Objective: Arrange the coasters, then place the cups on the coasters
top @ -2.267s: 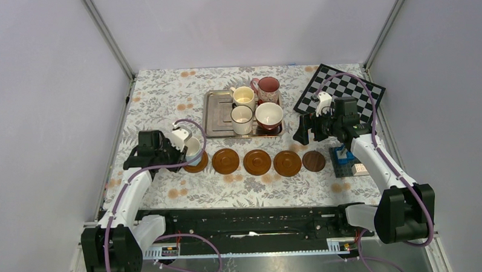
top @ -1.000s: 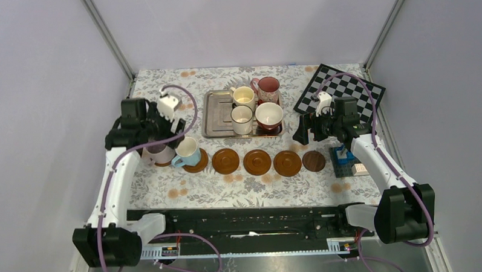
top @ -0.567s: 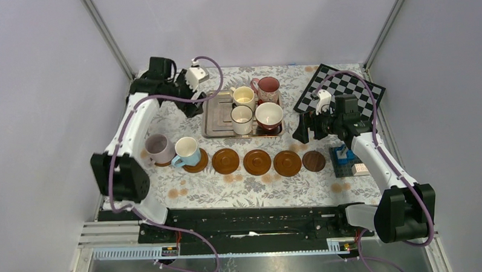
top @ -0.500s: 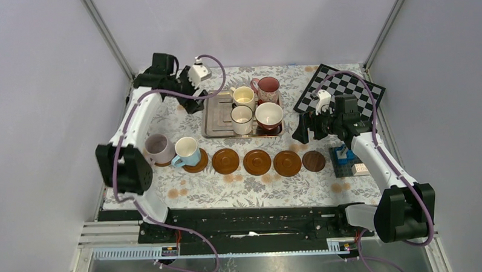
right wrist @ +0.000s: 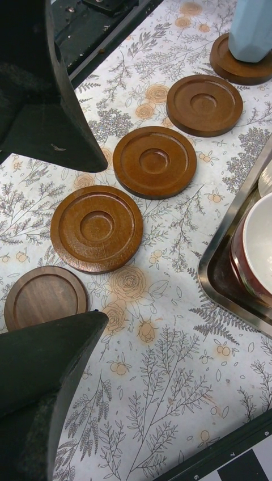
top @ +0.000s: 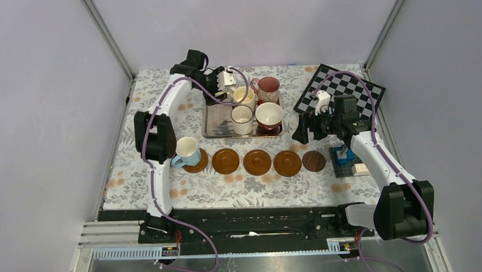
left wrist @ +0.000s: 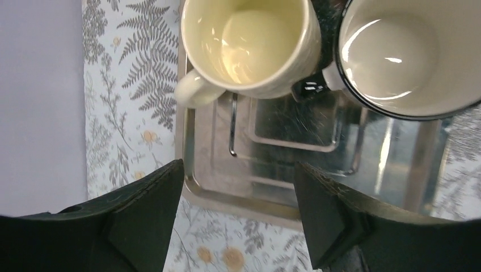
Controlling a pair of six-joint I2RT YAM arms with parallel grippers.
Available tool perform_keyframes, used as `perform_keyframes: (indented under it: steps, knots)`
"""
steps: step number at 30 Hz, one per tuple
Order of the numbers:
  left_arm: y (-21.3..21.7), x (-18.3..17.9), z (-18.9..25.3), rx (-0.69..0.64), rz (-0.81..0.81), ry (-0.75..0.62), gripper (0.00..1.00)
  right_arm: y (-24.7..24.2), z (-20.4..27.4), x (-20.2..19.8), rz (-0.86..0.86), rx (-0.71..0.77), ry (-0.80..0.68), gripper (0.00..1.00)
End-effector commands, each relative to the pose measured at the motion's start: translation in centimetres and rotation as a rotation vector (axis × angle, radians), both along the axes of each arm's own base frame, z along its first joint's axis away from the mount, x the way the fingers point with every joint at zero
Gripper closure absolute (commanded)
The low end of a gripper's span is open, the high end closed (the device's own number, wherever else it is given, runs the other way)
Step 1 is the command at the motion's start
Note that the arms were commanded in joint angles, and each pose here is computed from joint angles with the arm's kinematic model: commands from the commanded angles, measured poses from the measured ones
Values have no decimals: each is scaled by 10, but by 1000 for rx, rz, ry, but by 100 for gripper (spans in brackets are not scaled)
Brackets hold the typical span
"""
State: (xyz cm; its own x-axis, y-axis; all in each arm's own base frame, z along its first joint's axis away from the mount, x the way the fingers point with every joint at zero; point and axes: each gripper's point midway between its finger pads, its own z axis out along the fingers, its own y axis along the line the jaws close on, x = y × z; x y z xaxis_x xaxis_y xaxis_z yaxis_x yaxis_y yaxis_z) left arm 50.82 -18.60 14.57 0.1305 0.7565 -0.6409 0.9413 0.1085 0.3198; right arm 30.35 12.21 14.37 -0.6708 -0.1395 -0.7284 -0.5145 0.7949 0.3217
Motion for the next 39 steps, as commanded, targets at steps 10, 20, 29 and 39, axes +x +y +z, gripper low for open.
perform_keyframes:
  steps: [10, 20, 29, 39]
  knots:
    - [-37, 55, -21, 32, -163, -240, 22, -1, -2, 6, 11, -7, -15, 0]
    - [-50, 65, -45, 109, -237, -284, 24, -1, -8, 4, 14, -8, 4, 0]
    - [-60, 58, -45, 114, -303, -303, 26, -2, -11, 6, 14, -16, 8, 0]
    - [-64, 54, -47, 124, -330, -318, 23, 0, -13, 6, 17, -9, 22, 0]
